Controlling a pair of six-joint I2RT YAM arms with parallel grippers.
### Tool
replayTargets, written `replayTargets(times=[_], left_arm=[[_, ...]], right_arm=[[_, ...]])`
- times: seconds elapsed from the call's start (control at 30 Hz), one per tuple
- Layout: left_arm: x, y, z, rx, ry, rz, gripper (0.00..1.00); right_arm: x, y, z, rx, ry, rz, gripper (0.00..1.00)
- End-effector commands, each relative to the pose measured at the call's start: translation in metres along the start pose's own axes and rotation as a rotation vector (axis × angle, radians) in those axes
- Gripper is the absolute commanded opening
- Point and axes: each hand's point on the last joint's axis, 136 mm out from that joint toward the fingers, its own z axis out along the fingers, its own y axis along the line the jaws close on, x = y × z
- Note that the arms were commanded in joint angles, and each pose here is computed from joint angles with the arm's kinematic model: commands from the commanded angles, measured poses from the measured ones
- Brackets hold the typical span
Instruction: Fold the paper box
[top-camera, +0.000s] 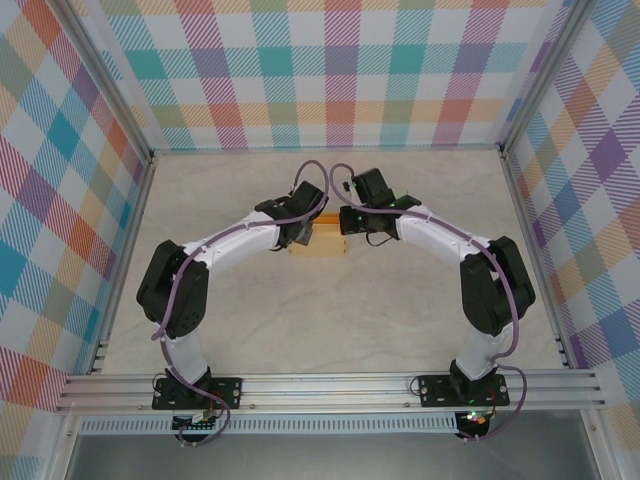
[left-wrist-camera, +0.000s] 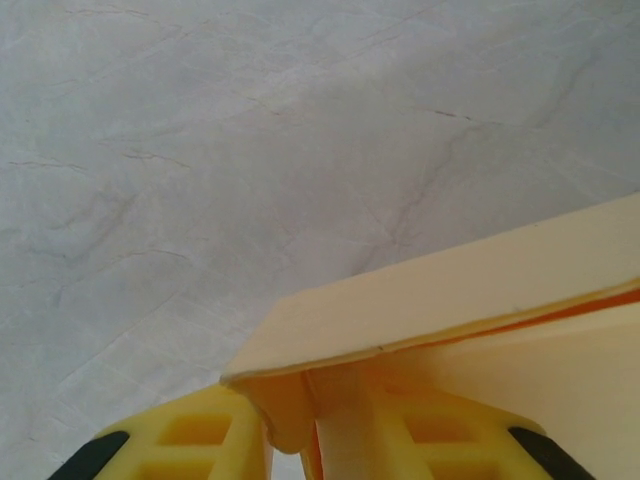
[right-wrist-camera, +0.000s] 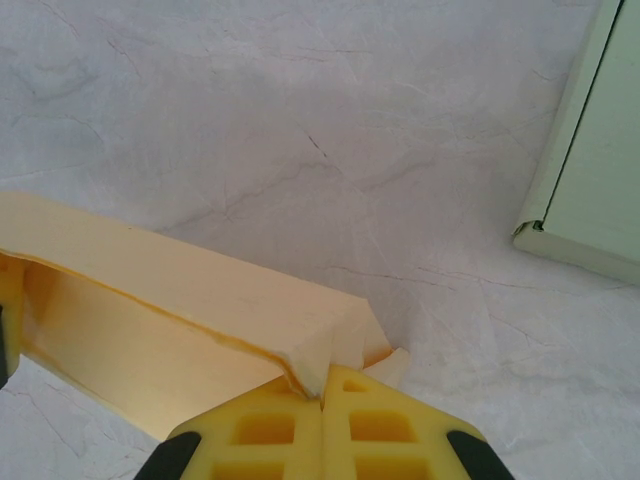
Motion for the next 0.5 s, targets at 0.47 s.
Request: replayTargets(times=[0.47], left_arm=[[-0.004, 0.002, -0.04, 0.11, -0.084, -0.133, 0.68]], right_arm=[[0.034, 0.001, 0.012, 0.028, 0.109, -0.042, 0.0]])
